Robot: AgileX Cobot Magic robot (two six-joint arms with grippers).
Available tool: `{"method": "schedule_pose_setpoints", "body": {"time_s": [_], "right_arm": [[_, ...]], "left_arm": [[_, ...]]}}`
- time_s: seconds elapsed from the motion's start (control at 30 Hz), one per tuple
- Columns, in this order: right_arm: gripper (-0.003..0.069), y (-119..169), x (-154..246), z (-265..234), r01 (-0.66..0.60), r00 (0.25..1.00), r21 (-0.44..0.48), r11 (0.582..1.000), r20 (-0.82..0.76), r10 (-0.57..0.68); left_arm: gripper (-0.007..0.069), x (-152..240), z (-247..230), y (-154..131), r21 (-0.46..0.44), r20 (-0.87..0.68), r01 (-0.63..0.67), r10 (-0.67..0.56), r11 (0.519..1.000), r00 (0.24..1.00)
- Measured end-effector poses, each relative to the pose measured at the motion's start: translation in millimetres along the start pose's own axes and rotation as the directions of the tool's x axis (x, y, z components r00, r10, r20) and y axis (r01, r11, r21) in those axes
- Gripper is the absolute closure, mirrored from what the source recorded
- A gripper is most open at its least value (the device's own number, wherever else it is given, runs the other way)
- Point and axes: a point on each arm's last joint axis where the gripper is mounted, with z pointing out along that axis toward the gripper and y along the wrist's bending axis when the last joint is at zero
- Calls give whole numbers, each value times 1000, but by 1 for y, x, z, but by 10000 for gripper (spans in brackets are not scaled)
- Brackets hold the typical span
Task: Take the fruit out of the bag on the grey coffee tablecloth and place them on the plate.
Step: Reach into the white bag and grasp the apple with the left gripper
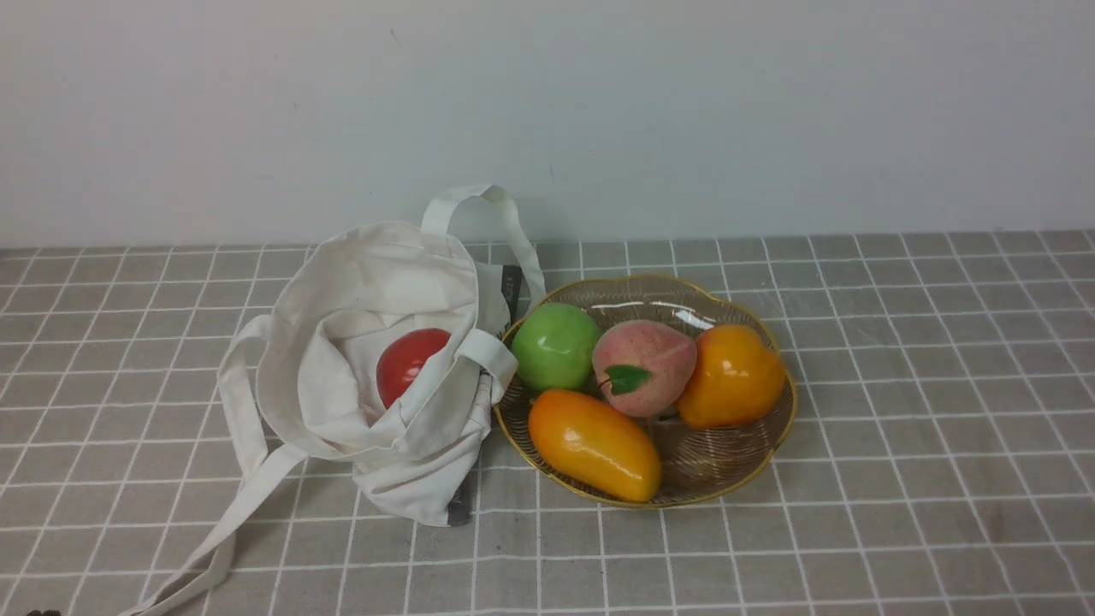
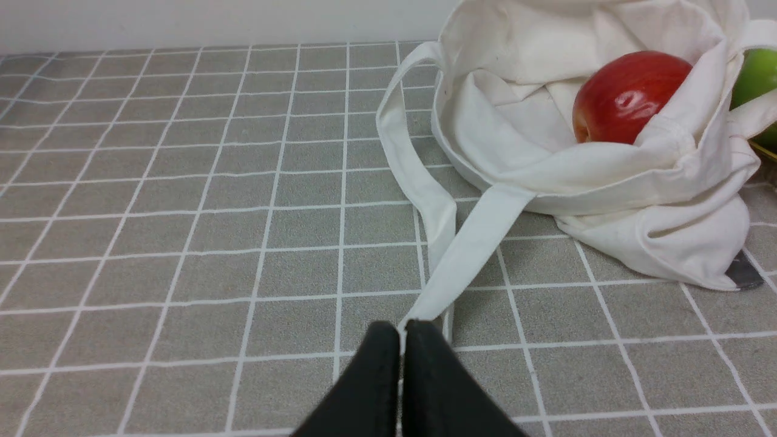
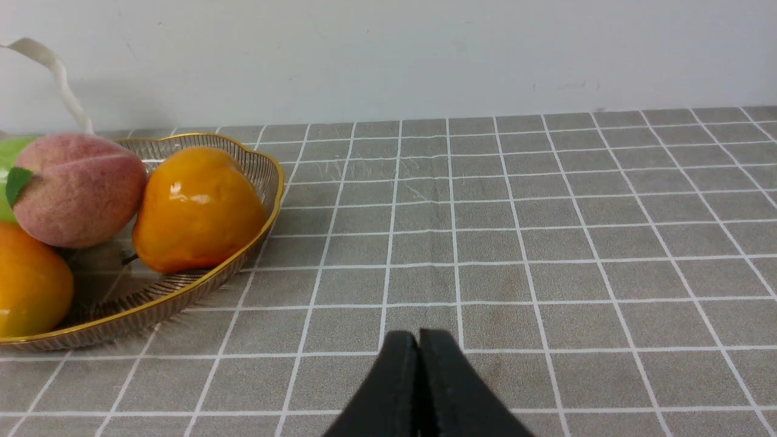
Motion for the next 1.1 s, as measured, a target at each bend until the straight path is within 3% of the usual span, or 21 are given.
{"method": "schedule_pose_setpoints", "body": {"time_s": [1.1], "right_arm": [[674, 0, 0, 0, 0, 1000, 0, 1000, 0, 0]], "left_arm": [[633, 0, 0, 1, -6, -1, -18, 18, 1000, 1000]]}}
